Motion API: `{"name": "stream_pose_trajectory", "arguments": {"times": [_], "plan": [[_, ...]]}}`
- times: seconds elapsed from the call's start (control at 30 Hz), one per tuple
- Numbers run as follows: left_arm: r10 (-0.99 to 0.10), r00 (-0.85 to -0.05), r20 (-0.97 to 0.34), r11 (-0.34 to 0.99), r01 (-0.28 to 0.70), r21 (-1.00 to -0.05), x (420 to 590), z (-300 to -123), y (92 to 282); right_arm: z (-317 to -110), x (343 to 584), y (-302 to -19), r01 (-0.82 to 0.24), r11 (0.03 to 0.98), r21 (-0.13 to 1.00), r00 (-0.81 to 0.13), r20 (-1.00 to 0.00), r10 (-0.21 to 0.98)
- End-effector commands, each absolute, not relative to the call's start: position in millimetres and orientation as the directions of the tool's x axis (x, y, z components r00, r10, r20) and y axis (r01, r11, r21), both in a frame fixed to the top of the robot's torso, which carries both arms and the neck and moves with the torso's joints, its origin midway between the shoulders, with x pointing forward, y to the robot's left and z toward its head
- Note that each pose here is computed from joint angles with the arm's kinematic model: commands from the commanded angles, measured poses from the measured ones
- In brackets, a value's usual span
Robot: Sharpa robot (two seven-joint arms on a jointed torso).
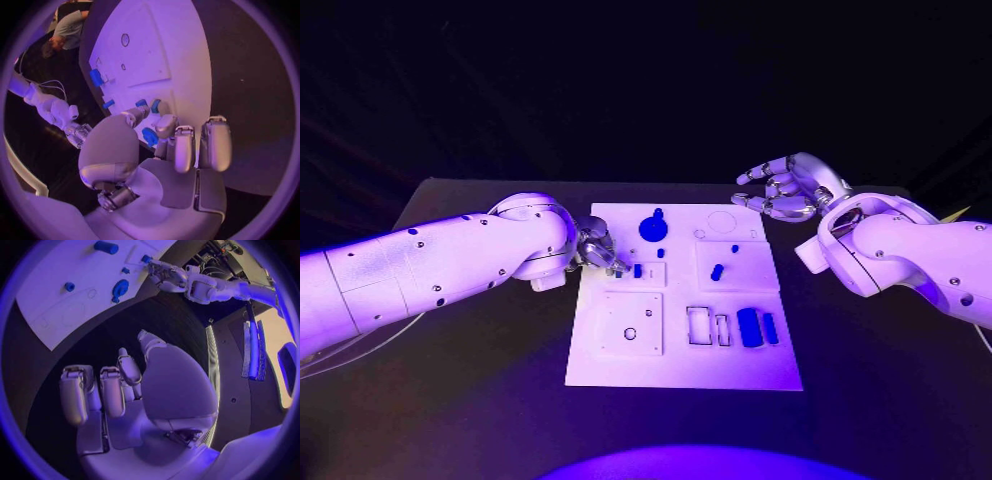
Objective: Assemble the parts on the task board
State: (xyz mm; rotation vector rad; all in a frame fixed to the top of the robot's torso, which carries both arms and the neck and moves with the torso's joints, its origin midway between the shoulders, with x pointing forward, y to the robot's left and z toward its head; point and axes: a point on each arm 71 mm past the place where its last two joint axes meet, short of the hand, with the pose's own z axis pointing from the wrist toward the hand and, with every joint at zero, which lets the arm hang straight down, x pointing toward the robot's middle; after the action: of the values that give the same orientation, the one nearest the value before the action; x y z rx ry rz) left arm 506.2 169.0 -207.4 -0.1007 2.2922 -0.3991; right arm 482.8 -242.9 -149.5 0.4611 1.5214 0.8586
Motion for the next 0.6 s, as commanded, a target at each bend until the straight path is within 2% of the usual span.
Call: {"name": "stream_pose_trajectory", "arguments": {"times": [0.03, 0.33, 0.6], "plan": [[-0.196, -0.69, -0.697, 0.945, 0.055, -0.321, 505.8, -207.7, 169.0, -149, 482, -242, -0.21, 0.638, 0.74, -0.161, -0.67, 0.724], [-0.232, -0.678, -0.697, 0.935, 0.042, -0.352, 505.4, -203.8, 169.5, -149, 482, -242, -0.21, 0.639, 0.74, -0.159, -0.671, 0.725], [-0.393, -0.623, -0.676, 0.877, -0.031, -0.48, 506.9, -188.5, 175.8, -150, 483, -243, -0.206, 0.641, 0.74, -0.157, -0.671, 0.725]]}}
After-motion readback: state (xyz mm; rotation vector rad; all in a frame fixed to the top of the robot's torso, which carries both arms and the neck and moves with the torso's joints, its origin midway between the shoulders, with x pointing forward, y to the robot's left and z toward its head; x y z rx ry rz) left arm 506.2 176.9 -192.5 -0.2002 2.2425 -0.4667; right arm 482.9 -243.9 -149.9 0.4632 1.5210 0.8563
